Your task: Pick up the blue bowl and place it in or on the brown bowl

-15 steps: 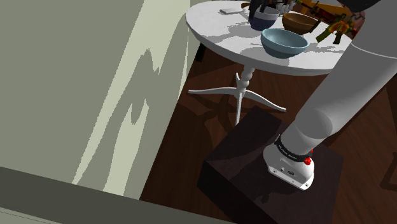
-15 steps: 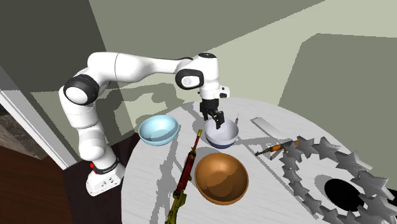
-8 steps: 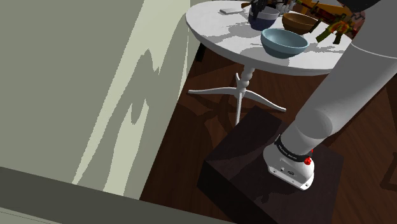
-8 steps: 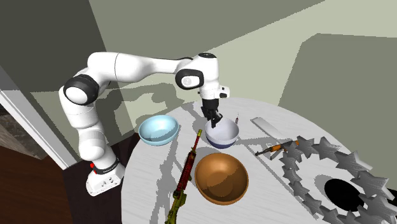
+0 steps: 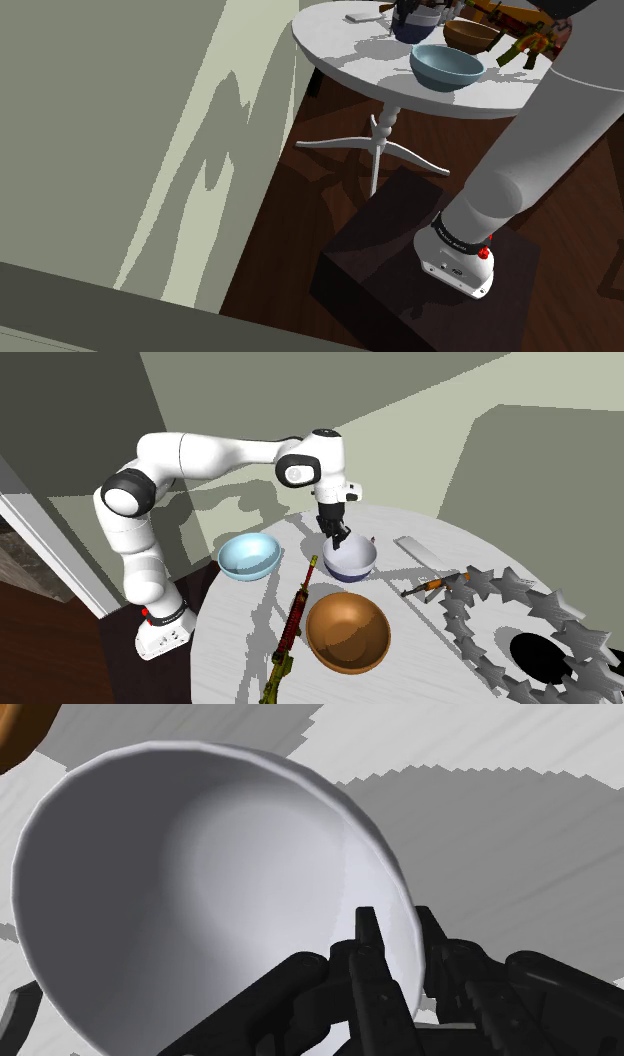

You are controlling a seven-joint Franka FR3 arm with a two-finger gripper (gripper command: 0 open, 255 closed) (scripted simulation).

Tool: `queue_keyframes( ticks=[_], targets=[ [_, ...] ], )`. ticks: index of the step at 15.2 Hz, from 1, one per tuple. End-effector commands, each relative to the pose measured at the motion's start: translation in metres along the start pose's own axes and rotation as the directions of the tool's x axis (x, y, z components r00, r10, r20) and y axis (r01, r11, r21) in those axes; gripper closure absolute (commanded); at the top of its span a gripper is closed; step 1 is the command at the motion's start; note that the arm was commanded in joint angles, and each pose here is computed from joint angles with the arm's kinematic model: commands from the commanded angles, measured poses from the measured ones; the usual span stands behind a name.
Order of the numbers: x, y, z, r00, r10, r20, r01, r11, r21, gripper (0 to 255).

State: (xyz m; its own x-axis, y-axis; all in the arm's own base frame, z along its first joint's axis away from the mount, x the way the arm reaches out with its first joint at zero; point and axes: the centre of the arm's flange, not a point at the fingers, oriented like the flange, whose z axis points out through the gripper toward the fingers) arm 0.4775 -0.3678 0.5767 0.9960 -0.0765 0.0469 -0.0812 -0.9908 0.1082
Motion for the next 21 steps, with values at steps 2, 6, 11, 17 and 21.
queue_keyframes(
  ticks=[2,6,11,17,21],
  targets=[
    [0.0,0.001,-0.016,1.0,0.0,0.0,0.0,1.0,0.0,255],
    [0.001,0.003,-0.037,1.0,0.0,0.0,0.0,1.0,0.0,255],
    [0.002,0.006,-0.064,1.0,0.0,0.0,0.0,1.0,0.0,255],
    [0.004,0.01,-0.095,1.0,0.0,0.0,0.0,1.0,0.0,255],
    [0.005,0.012,-0.116,1.0,0.0,0.0,0.0,1.0,0.0,255]
  ],
)
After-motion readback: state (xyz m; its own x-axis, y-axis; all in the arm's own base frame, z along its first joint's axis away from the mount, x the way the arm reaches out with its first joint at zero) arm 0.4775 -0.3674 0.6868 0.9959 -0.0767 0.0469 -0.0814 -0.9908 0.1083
